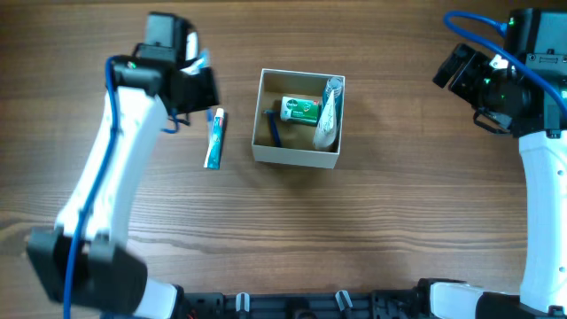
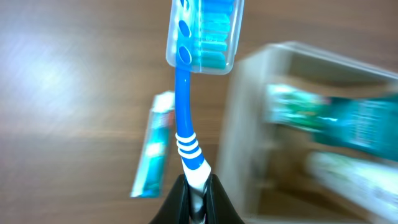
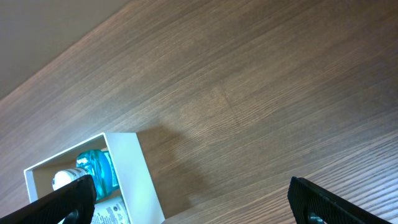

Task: Pack container
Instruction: 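Place the toothbrush into the box and release it, then grasp the Colgate toothpaste tube with the left gripper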

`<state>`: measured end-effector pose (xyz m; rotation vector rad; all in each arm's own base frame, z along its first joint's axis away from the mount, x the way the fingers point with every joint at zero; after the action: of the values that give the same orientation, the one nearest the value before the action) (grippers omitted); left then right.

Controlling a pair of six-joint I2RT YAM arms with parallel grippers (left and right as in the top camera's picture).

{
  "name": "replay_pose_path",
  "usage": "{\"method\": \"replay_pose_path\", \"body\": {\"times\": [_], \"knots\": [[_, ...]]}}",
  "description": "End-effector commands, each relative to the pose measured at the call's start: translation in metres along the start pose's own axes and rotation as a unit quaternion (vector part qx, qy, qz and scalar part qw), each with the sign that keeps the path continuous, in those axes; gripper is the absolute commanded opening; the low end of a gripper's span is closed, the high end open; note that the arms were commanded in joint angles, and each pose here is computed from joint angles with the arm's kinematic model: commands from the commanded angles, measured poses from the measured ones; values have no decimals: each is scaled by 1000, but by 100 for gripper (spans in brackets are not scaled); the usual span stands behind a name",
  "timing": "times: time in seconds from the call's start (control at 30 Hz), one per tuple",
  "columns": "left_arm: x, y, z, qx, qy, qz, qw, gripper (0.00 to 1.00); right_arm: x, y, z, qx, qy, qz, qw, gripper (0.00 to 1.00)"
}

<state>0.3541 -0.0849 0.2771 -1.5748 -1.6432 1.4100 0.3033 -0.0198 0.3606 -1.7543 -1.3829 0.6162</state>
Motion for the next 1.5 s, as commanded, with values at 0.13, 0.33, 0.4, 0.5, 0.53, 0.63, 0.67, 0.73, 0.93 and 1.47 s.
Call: {"method": "replay_pose_path", "body": {"times": [0.13, 0.33, 0.4, 0.5, 0.53, 0.63, 0.67, 0.73, 0.93, 1.47], "knots": [[-79, 29, 32, -30, 112, 35, 993, 4, 0, 2, -2, 2, 2, -2, 1000, 100], [-102, 93, 48, -4, 124, 34, 992, 4, 0, 2, -2, 2, 2, -1, 1000, 100], [-103, 107, 55, 11, 116, 26, 993, 4, 0, 2, -2, 2, 2, -1, 1000, 100], [-104, 120, 64, 27, 125, 17, 992, 6, 0, 2, -2, 2, 2, -2, 1000, 100], [-104, 124, 66, 31, 126, 14, 991, 9, 0, 2, -2, 2, 2, -2, 1000, 100], [-102, 127, 69, 42, 127, 6, 991, 24, 0, 2, -2, 2, 2, -1, 1000, 100], [-101, 126, 69, 43, 127, 4, 991, 27, 0, 2, -2, 2, 1, -1, 1000, 100], [-101, 119, 66, 38, 125, 8, 991, 30, 0, 2, -2, 2, 2, -1, 1000, 100], [-99, 52, 40, -28, 105, 51, 993, 47, 0, 2, -2, 2, 2, -2, 1000, 100], [41, 54, 20, 57, -4, -114, 992, 66, 0, 2, -2, 2, 2, -2, 1000, 100]]}}
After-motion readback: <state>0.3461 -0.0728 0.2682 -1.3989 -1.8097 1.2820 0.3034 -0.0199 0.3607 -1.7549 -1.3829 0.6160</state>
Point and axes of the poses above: each gripper's point midway between its finger pads, its own y axis out along the fingers, its own x axis along the line the jaws close on, z = x × y, the point moved 9 cm from there along -y, back along the fingers, and after that the axes turned 14 degrees about -y, right-handed, at the moved point
